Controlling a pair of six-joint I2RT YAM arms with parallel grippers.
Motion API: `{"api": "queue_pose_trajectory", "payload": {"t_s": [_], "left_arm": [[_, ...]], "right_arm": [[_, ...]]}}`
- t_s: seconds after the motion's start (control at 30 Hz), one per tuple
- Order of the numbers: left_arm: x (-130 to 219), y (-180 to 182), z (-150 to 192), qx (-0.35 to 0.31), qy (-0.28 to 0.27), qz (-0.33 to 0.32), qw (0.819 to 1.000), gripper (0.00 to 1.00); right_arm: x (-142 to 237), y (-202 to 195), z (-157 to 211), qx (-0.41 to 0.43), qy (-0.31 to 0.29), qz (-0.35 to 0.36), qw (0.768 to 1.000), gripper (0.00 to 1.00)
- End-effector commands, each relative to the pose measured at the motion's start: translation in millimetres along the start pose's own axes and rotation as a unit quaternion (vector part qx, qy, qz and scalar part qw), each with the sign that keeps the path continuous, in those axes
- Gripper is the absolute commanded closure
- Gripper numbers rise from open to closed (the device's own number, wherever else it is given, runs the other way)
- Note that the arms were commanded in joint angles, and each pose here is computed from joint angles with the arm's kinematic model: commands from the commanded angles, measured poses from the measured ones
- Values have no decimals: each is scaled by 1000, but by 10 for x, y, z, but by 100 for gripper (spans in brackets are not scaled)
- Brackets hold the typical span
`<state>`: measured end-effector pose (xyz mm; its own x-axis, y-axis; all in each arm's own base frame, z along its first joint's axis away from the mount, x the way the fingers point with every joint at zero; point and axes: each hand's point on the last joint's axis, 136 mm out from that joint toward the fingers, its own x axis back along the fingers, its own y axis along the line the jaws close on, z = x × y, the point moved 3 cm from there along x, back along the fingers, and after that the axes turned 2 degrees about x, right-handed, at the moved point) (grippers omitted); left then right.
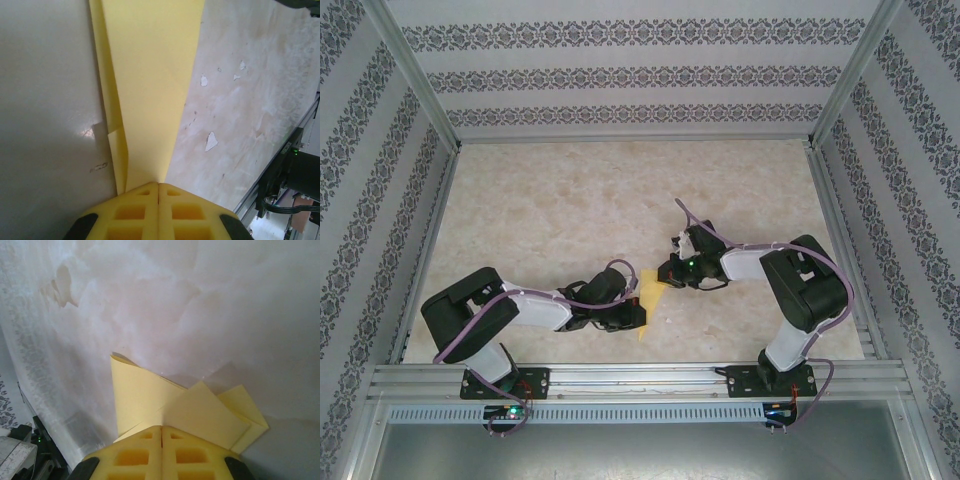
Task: Fold a paper plane with a square sheet of paper (fold left side to right side)
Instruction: Fold the wing for the fifth time at the center of the table.
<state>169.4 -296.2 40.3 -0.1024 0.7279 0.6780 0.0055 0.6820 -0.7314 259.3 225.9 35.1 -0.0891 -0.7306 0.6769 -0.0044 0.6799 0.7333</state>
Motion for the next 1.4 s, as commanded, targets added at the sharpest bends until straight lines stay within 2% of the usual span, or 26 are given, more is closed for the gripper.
{"api": "queue_pose_trajectory", "payload": {"t_s": [0.0, 0.2, 0.47, 0.77, 1.17, 1.37], "left_arm": [[78, -136, -49, -11, 4, -4, 1000, 100], [136, -466, -185, -36, -5, 26, 999, 100], [-125, -565, -270, -37, 19, 49, 998, 100], [-256, -316, -186, -17, 37, 26, 999, 100], [-155, -45, 39, 7, 53, 14, 998, 100], [-87, 7, 190, -2, 75, 18, 997, 100]], "right_arm": [[-33, -312, 126, -15, 10, 58, 998, 100], [-18, -409, 189, -21, 12, 75, 997, 100], [-20, -436, 196, -25, 14, 81, 996, 100], [-27, -531, 235, -25, 23, 105, 994, 100], [-17, -689, 265, -24, 40, 144, 988, 100], [1, -730, 251, -24, 45, 154, 987, 100]]}}
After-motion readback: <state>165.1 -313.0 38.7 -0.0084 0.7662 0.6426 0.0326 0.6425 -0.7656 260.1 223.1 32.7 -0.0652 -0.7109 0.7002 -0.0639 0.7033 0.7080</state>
